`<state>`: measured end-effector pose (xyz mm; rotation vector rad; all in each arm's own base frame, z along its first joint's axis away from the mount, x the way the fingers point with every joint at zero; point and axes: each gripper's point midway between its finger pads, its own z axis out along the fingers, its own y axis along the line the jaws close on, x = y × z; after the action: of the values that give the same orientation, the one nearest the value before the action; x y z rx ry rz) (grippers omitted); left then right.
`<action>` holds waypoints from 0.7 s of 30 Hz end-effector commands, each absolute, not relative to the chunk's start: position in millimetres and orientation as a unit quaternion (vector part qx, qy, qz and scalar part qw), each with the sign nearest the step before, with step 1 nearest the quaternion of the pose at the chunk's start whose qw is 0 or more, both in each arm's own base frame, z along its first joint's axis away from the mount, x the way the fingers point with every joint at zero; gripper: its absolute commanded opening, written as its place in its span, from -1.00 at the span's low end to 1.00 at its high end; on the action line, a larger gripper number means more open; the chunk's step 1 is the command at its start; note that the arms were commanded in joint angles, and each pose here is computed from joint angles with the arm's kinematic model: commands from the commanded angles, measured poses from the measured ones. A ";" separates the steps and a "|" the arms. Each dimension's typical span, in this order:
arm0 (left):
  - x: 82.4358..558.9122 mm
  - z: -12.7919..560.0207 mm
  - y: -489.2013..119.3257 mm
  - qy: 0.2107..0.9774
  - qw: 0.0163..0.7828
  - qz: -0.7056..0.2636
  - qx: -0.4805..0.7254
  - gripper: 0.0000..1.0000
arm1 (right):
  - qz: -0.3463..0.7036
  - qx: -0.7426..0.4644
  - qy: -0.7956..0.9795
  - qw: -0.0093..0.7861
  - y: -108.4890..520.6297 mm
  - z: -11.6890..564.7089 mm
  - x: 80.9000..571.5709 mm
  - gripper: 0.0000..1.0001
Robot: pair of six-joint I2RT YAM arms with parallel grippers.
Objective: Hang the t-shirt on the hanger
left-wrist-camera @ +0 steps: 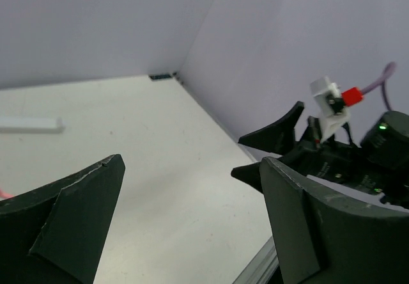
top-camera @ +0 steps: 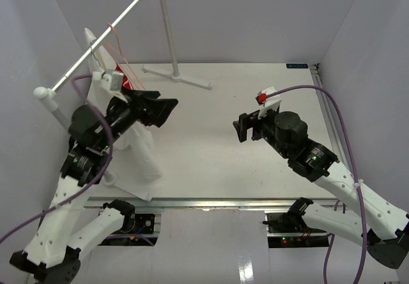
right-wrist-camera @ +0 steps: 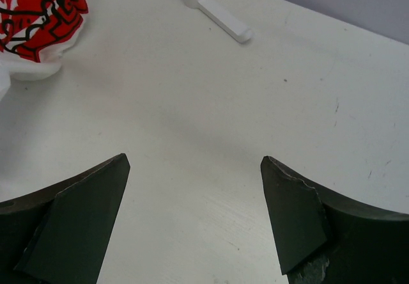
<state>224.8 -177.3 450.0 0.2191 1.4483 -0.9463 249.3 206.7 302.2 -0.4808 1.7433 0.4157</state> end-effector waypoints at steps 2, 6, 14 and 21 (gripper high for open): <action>255.7 413.9 -208.7 0.666 0.594 -0.439 0.104 0.96 | 0.139 -0.094 0.783 0.599 187.5 278.7 270.1 0.80; 260.8 390.6 -201.8 0.686 0.593 -0.413 0.088 0.96 | 0.142 -0.096 0.787 0.592 190.8 280.2 270.4 0.80; 249.8 385.6 -186.9 0.694 0.600 -0.392 0.075 0.96 | 0.150 -0.101 0.778 0.602 189.2 279.7 267.3 0.80; 261.0 333.6 -186.0 0.744 0.563 -0.355 0.065 0.96 | 0.172 -0.130 0.772 0.598 200.9 278.2 263.2 0.80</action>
<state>251.5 -187.7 376.6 0.1789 1.6303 -0.9024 261.5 195.6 264.8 -0.3115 1.8486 0.3525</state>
